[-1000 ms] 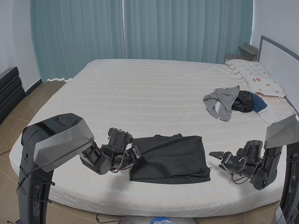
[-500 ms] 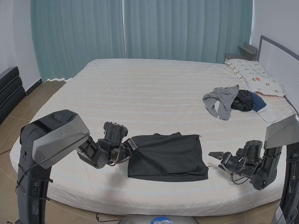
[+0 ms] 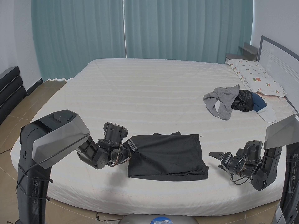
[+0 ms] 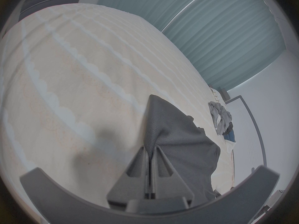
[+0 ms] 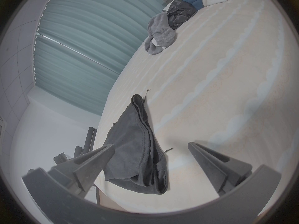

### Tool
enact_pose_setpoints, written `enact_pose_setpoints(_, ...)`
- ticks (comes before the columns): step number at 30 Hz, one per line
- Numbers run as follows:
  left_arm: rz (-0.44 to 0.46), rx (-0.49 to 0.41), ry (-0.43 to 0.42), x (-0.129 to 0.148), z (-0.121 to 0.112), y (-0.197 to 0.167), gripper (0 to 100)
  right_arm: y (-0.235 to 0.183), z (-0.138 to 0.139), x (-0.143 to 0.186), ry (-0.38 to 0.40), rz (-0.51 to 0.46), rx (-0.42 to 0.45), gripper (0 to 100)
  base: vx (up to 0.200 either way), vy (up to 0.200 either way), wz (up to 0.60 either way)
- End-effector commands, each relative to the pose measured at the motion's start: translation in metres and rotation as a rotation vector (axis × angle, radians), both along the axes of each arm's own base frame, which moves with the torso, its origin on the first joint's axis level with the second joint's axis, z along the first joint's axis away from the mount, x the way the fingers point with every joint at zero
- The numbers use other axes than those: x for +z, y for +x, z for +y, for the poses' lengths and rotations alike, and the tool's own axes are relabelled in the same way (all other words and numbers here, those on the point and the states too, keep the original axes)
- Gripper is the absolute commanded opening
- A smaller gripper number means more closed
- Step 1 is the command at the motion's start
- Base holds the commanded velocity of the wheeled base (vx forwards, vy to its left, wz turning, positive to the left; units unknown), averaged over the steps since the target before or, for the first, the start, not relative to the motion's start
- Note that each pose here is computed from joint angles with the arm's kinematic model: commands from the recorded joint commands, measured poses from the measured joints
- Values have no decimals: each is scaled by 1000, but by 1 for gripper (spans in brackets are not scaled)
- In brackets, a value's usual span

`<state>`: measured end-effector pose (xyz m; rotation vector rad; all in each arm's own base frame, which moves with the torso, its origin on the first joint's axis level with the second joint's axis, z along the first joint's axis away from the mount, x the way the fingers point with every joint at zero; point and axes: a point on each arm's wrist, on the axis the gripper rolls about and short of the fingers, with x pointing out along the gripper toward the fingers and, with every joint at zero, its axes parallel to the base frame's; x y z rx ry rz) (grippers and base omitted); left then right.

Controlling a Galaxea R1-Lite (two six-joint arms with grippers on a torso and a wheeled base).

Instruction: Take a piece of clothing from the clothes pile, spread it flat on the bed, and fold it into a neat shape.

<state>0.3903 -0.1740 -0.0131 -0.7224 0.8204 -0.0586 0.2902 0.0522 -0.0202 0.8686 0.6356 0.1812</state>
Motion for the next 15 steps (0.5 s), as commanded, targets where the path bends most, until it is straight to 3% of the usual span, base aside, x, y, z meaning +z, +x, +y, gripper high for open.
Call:
enact_pose_setpoints(1,3,-1,2,1,1,-2,0,-2,0,-3,0,6,1,100,0,200,0)
enact_pose_setpoints(15,12,2,7,0,3,-5,0,-2,0,-3,0,6,1,100,0,200,0)
